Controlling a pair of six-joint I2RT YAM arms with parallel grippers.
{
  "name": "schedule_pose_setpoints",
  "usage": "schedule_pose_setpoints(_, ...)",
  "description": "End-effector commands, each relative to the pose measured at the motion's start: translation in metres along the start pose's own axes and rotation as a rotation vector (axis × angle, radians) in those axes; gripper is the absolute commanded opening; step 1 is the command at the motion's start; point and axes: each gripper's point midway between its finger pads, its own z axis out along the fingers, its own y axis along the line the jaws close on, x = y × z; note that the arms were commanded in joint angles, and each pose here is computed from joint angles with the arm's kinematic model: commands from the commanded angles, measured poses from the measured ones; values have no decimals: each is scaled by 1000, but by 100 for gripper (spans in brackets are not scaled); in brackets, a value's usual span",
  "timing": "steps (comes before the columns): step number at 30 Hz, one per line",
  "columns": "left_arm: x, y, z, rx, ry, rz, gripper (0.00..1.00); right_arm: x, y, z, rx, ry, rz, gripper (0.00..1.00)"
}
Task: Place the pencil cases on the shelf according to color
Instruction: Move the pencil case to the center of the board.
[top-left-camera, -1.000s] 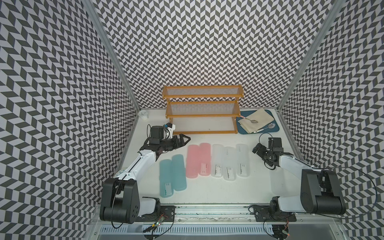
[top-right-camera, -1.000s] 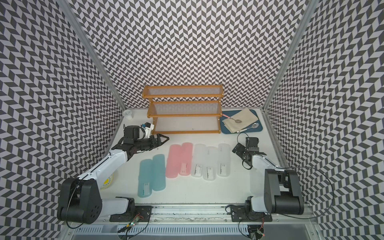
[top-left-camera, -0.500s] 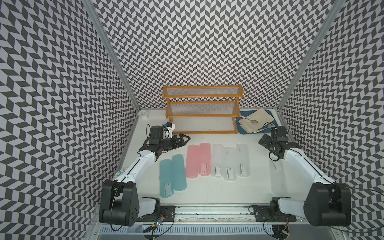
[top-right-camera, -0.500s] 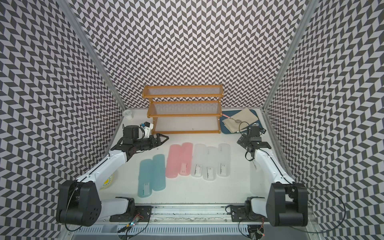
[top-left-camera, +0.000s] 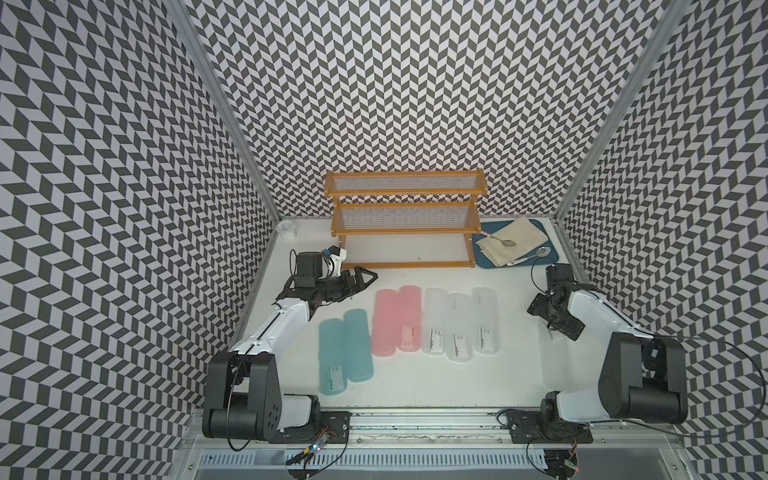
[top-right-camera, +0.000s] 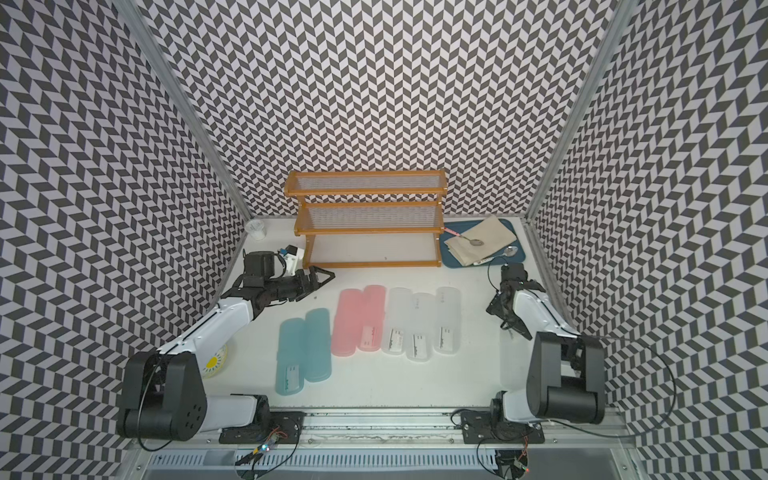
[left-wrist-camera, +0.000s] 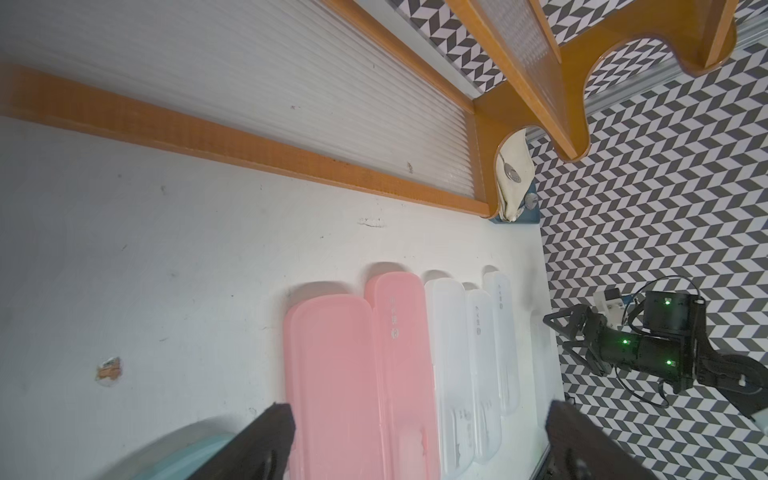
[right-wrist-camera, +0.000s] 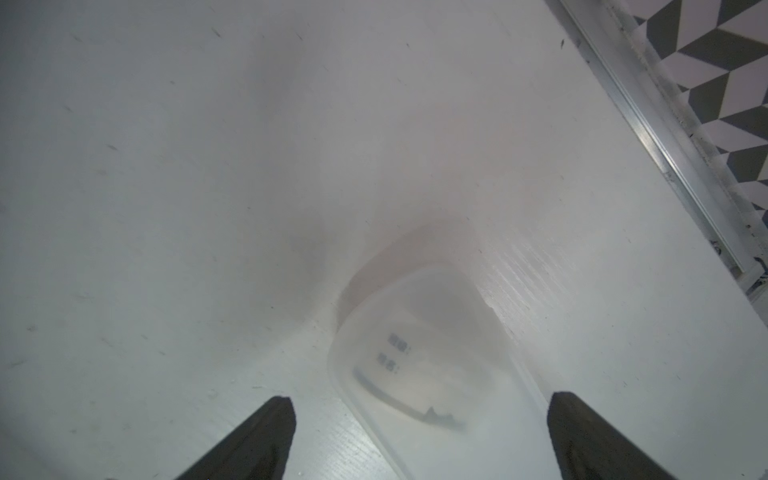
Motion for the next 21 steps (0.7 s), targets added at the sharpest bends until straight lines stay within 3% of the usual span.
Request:
schedule_pose_setpoints(1, -8, -8, -9, 34, -34, 26, 100, 10, -2, 13, 16, 94, -43, 100)
schedule_pose_setpoints(6, -14, -10, -22, 16, -88, 52, 100, 21, -3, 25, 43, 183, -96, 100)
schedule_pose_setpoints(12, -18, -13, -27, 21, -109, 64, 100, 26, 16, 23, -81, 190, -71, 97)
schedule_pose_setpoints(17, -19, -10, -27, 9, -112, 56, 99, 42, 47, 21, -273, 230, -6, 88)
schedule_pose_setpoints(21, -20, -8, -27, -6, -121, 59, 99, 41, 73, 4, -416, 197, 45, 88)
